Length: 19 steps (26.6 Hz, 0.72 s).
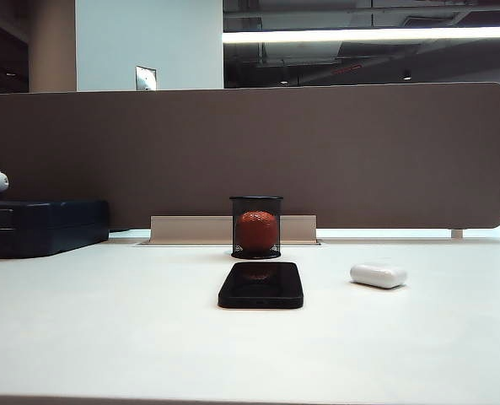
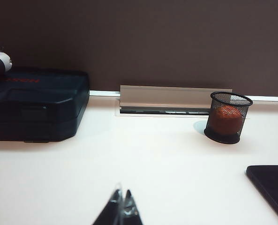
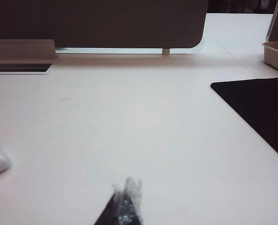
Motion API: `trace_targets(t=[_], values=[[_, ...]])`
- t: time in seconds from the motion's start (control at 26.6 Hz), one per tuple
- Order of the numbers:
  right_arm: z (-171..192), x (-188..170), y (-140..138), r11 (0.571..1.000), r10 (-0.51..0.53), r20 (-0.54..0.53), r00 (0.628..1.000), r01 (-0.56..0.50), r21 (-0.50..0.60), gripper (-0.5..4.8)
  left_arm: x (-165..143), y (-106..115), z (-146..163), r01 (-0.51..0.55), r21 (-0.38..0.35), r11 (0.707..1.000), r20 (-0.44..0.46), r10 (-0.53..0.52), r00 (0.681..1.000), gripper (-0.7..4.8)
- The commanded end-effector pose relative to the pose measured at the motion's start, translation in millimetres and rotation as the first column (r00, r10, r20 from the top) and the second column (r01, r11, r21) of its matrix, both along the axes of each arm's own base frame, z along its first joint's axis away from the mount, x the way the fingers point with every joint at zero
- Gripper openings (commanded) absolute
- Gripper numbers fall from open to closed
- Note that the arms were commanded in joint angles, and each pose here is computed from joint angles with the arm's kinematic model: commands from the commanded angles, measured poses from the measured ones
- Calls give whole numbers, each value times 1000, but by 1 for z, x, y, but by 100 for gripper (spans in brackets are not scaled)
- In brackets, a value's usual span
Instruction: Find the wireless headphone case on the desktop and place it on the left side of the phone.
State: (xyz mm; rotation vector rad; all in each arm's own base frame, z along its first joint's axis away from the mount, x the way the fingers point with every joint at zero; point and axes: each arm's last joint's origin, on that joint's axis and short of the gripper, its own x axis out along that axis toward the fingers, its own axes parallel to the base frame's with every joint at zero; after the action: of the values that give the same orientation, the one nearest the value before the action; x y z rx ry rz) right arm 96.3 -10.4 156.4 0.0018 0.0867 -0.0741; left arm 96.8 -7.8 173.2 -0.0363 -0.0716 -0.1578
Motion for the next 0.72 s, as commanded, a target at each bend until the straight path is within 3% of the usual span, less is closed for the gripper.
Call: trace_targets(t=[0.04,0.45,0.72], values=[[2,0,0,1000,-3,18,1000,3,-4,-1,0,0,2,5,3,1000,15,-5,1000,-5],[2,0,0,1000,-1,20,1000,0,8,-1,-1,-1,3,30,5,1000,21,-30,999,-5],[3,0,0,1000,-1,26,1000,1,16,-1,-2,-7,5,230,25,973,38,-231,972,-5]])
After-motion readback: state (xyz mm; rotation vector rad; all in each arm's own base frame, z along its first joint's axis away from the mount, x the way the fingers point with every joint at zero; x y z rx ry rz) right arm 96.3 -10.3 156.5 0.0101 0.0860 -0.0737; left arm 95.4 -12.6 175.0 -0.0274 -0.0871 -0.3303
